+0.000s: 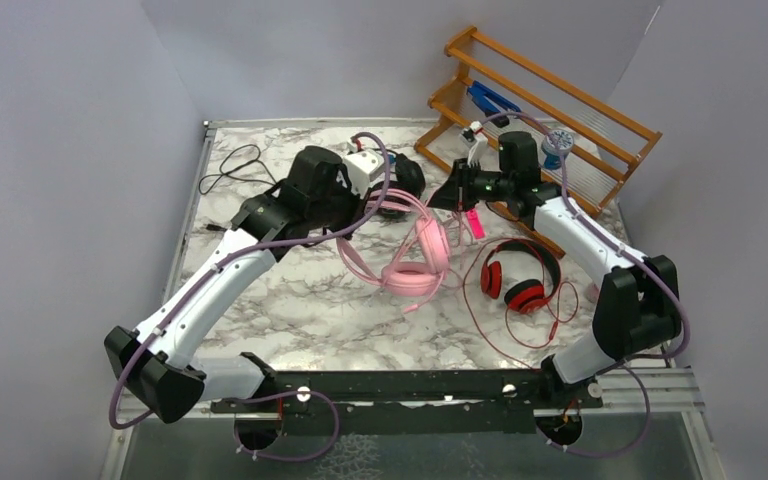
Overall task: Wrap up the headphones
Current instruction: Wrap the headphones cable around the headphones.
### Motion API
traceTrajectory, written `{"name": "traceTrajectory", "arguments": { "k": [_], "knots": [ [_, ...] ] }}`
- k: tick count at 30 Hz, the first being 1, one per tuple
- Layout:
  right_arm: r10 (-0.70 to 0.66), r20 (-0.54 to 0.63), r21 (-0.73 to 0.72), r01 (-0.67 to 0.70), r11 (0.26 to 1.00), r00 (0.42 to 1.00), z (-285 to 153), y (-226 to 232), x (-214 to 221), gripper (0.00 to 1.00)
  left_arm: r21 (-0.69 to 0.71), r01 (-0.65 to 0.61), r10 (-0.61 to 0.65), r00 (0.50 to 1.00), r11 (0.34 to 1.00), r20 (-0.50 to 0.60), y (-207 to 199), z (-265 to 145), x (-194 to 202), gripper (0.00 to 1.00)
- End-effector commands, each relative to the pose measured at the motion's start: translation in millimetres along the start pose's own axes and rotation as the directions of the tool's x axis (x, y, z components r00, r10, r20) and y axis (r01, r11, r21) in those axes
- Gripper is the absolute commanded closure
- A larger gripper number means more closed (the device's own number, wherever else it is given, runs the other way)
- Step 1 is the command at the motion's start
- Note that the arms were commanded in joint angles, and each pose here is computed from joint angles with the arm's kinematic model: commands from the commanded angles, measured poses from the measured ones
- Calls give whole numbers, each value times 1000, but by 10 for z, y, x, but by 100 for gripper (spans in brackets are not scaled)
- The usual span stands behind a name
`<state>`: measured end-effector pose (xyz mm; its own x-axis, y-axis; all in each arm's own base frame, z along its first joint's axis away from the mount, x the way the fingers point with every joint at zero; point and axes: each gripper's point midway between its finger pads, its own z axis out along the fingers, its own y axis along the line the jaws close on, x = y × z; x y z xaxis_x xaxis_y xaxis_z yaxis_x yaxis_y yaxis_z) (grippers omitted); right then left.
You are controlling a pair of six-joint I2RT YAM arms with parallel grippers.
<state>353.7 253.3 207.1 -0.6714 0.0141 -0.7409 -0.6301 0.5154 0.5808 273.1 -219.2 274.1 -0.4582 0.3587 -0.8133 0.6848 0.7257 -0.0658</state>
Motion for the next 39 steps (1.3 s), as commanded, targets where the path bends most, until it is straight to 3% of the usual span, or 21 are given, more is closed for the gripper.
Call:
{"name": "traceTrajectory", "arguments": {
  "k": [1,4,6,11,17,26,30,33,39],
  "knots": [
    [-28,-46,116,33,993,999,-266,-8,-146,96,-238,-145,119,986,960,-120,471,54,271,100],
    [28,-70,135,-18,991,997,-335,74,-173,96,-489,-113,51,989,865,-139,901,38,285,100],
    [36,-81,78,-30,996,996,-364,244,-196,96,-560,-77,18,994,825,-110,1014,49,252,100],
    [41,-85,-102,-49,994,996,-448,741,-301,96,-526,-35,6,998,849,-58,959,227,179,100],
    [70,-96,-302,-96,949,993,-550,1185,-425,91,-507,-102,106,994,856,-19,949,317,149,100],
    [121,-136,-413,-167,895,983,-610,1486,-436,89,-556,-127,163,987,822,15,1024,317,-21,100],
    [141,-139,-461,-190,867,980,-575,1732,-432,91,-627,-33,87,995,778,55,1134,331,-86,100],
    [136,-80,-442,-157,883,987,-469,1901,-434,90,-672,93,16,988,735,153,1210,323,-209,100],
    [132,1,-325,-124,937,991,-254,1907,-262,87,-614,356,-146,919,704,366,1168,299,-672,100]
  ]
}}
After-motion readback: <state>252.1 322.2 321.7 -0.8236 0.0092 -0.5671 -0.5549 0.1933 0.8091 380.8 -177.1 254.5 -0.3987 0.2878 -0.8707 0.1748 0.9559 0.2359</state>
